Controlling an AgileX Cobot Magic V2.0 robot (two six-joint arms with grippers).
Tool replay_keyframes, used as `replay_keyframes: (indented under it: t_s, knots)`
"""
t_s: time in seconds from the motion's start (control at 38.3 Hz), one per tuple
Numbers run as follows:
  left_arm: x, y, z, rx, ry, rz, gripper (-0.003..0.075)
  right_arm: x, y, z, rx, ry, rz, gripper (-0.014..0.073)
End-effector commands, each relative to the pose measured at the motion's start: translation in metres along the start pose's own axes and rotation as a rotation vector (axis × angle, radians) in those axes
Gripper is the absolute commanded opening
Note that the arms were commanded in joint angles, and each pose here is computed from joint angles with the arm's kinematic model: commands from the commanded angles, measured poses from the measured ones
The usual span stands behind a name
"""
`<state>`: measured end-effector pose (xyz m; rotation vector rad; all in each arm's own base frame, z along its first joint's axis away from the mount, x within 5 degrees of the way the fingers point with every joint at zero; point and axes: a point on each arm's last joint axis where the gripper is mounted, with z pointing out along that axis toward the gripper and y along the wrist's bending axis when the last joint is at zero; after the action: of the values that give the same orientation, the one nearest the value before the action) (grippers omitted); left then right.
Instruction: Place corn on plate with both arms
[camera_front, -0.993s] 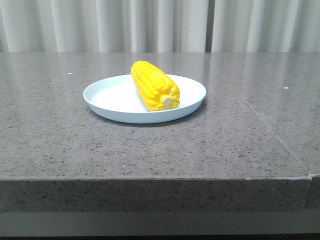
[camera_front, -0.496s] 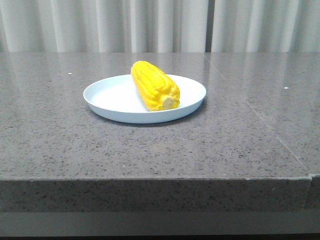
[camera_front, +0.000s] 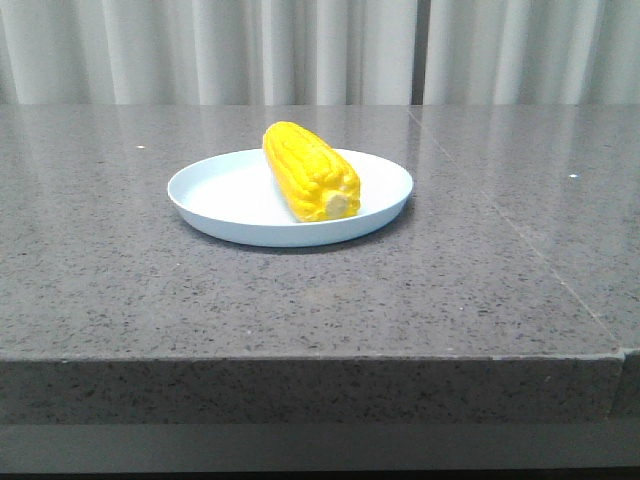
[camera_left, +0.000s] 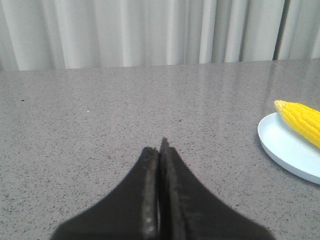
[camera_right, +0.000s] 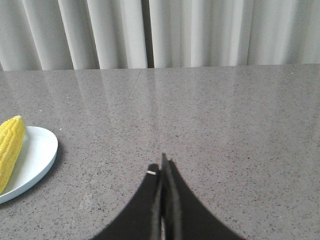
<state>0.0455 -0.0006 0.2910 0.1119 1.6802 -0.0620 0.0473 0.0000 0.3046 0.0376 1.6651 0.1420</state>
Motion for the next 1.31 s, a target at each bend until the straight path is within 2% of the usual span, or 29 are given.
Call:
replay_keyframes:
  t_s: [0.0, 0.47, 0.57, 0.73, 0.99, 1.15, 1.28]
  knots:
    - [-0.016, -0.001, -0.002, 0.013, -0.097, -0.005, -0.0020, -0.015, 0.002, -0.001, -0.012, -0.101, -0.031, -0.0059]
    - [-0.015, -0.001, -0.002, 0.014, -0.100, -0.005, -0.0020, -0.015, 0.002, -0.001, -0.012, -0.101, -0.031, -0.0059]
    - [-0.010, -0.002, -0.001, 0.020, -0.144, 0.014, -0.0020, -0.015, 0.002, -0.001, -0.012, -0.101, -0.031, -0.0059]
    - [0.010, -0.004, 0.000, 0.001, -0.209, 0.006, -0.0020, -0.015, 0.002, -0.001, -0.012, -0.101, -0.031, -0.0059]
    - [0.057, -0.001, 0.010, -0.107, -0.230, -0.036, -0.0020, -0.015, 0.002, -0.001, -0.012, -0.101, -0.031, -0.0059]
    - [0.083, 0.001, 0.019, -0.133, -0.196, -0.039, -0.0020, -0.015, 0.002, -0.001, -0.012, -0.101, -0.031, -0.0059]
    - [0.088, 0.001, 0.020, -0.134, -0.156, -0.041, -0.0020, -0.015, 0.002, -0.001, -0.012, -0.101, -0.031, -0.0059]
